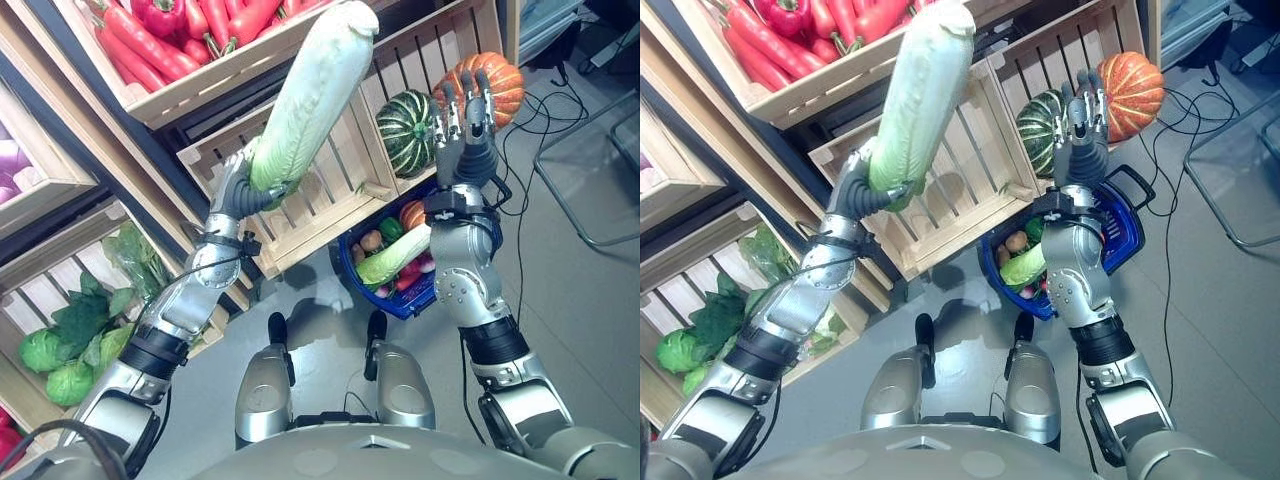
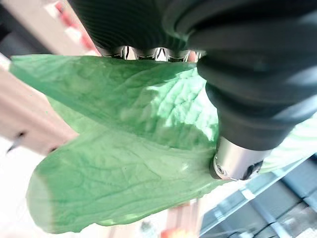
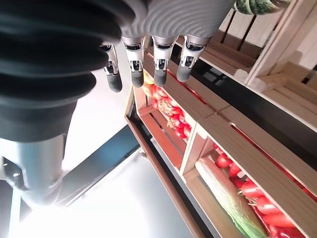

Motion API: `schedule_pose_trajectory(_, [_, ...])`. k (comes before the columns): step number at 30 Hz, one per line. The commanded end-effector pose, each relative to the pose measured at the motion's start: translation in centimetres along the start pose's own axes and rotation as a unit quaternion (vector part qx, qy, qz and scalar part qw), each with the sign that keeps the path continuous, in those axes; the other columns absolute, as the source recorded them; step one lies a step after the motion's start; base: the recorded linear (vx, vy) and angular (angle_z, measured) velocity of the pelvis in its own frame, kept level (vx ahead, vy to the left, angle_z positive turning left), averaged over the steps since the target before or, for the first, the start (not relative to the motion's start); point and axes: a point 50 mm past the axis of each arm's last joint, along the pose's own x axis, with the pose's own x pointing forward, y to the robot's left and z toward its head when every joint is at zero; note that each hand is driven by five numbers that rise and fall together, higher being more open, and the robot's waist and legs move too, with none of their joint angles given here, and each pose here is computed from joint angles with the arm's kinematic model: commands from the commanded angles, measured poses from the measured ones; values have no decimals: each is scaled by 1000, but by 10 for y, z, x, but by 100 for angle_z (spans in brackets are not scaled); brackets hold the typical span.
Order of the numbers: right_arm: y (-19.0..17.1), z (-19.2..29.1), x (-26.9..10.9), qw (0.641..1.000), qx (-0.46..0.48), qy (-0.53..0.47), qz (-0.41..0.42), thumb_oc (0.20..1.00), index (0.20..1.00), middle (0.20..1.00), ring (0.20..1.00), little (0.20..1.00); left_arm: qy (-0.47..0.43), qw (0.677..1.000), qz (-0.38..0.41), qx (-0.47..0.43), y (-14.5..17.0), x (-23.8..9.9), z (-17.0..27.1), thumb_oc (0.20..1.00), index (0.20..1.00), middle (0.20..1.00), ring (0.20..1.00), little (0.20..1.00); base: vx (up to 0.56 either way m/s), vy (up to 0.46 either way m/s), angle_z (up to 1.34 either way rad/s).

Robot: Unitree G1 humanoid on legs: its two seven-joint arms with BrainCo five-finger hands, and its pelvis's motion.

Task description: Pick up fruits and vegetables into the basket

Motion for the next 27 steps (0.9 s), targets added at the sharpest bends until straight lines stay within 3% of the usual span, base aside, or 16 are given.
schedule_pose_trajectory(1, [6, 9, -2, 999, 33, -23, 18, 1000, 1000, 1000, 1000, 1000, -112, 993, 15, -30, 13, 3, 37, 200, 200, 200, 200, 200, 0, 0, 0])
schedule_pose_trajectory(13, [14, -27, -8, 993, 92, 67, 29, 1000, 1000, 1000, 1000, 1000, -189, 981, -15, -49, 3, 3, 63, 200, 200, 200, 200, 200, -3, -6, 2])
schedule_pose_trajectory(27, [38, -44, -14, 972, 75, 148, 165, 1000, 1000, 1000, 1000, 1000, -177, 976, -124, 29, -15, 4, 61, 200, 200, 200, 200, 200, -3, -7, 2])
